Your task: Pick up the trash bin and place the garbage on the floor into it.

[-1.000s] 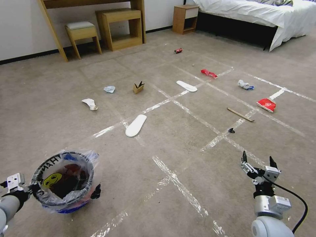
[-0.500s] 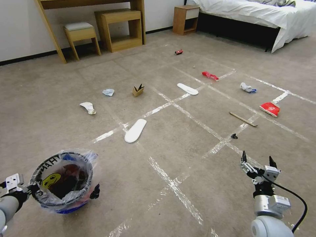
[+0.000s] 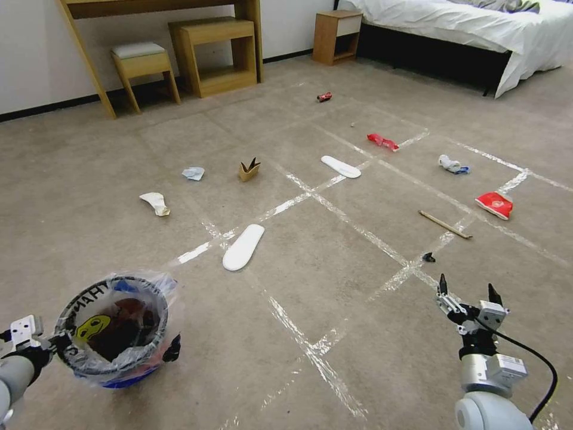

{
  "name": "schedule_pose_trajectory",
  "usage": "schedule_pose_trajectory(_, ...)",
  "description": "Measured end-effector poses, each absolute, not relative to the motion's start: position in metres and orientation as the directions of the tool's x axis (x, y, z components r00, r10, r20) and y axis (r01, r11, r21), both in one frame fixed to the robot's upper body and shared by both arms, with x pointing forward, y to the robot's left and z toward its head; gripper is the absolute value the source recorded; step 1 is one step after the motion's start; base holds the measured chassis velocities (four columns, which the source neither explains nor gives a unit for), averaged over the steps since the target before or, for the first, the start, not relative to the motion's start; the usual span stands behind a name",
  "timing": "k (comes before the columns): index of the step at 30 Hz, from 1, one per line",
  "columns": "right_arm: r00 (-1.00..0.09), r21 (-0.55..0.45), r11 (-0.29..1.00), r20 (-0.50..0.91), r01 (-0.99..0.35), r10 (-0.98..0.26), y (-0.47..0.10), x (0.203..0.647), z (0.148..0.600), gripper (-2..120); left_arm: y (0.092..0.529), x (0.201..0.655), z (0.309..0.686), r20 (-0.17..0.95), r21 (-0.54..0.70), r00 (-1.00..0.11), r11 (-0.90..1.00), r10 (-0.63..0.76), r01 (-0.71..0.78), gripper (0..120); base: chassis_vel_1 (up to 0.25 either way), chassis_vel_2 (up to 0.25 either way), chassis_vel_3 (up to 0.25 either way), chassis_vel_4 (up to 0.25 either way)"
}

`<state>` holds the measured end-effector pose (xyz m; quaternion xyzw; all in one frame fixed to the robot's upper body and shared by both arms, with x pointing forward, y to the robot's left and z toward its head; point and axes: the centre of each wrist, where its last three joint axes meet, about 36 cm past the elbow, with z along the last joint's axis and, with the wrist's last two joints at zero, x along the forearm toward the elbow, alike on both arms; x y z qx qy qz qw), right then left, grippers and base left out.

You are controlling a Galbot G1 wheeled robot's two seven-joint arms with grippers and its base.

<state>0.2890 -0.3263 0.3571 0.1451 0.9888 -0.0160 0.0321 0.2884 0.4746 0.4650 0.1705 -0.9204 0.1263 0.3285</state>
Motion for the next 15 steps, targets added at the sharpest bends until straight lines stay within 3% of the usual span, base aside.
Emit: schedule_pose_trajectory(15,-0.955,-0.023,0.957,-0.07,0.29,0.288,-0.3273,0.291,0.3586,100,0.479,0.2904,0.4611,0.652,-0.116,-0.72,0.908,-0.237,-0.403,1,-0.097,0.081,0.088,-0.092)
